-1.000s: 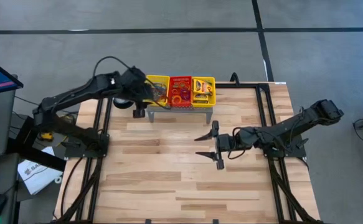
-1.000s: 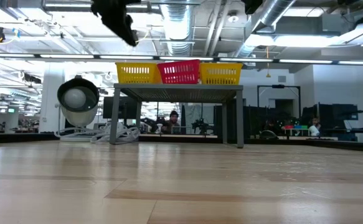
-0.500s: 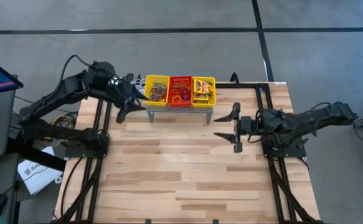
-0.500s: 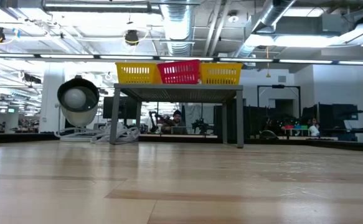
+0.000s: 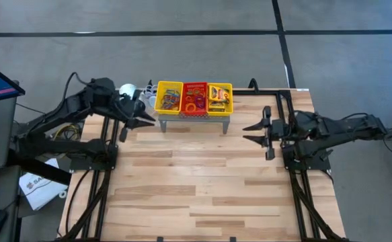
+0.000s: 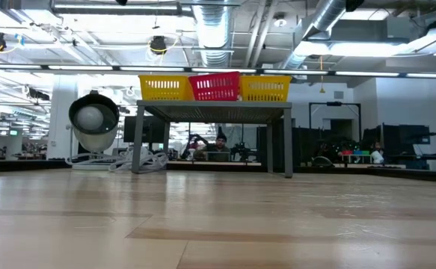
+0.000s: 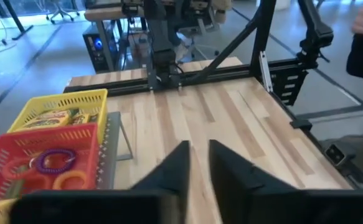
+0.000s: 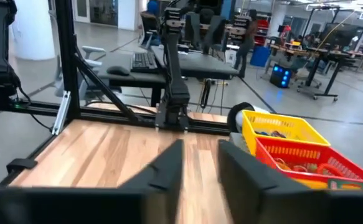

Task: Pick & Place Office Desk Supplies
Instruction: Return to Home Position

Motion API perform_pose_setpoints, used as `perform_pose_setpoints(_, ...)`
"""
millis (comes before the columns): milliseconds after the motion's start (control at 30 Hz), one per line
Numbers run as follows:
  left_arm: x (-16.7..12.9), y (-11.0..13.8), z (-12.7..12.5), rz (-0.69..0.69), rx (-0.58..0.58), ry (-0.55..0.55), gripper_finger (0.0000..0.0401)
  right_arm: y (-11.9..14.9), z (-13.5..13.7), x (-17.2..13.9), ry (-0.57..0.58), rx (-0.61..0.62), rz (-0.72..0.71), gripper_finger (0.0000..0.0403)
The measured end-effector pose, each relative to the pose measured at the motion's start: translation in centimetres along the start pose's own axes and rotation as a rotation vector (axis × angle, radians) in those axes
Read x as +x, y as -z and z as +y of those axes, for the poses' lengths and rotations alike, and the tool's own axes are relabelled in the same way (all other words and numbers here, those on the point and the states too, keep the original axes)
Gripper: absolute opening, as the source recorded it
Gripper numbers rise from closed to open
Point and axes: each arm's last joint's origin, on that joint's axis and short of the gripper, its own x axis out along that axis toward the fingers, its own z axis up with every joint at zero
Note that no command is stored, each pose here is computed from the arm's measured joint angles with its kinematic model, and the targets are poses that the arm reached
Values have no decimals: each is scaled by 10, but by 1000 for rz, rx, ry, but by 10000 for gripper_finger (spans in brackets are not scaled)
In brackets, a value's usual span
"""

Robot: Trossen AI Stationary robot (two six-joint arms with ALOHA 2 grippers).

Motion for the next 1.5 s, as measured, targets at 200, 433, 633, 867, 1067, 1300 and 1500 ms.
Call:
perform_pose_setpoints(200, -17, 12, -12, -59, -52, -17, 8, -4, -3, -14, 3, -2, -30, 8)
perform_pose_setpoints(433, -29, 35, -27, -124, -90, -121, 1, -7, -5, -28, 4, 28, -63, 3)
perform_pose_setpoints(633, -36, 59, -42, -228, -98, -143, 1, -6, -7, -39, 12, 36, -96, 1)
perform_pose_setpoints(867, -40, 85, -52, -281, -155, -204, 1, 16, -1, -44, -12, 65, -150, 1)
perform_pose_setpoints(1067, -31, 99, -56, -299, -159, -192, 1, 42, 5, -43, -31, 101, -189, 0)
perform_pose_setpoints(1300, -5, 123, -61, -330, -151, -194, 0, 72, 10, -42, -9, 148, -218, 0)
perform_pose_setpoints(1500, 6, 135, -68, -320, -152, -204, 0, 86, 14, -46, -40, 175, -254, 0)
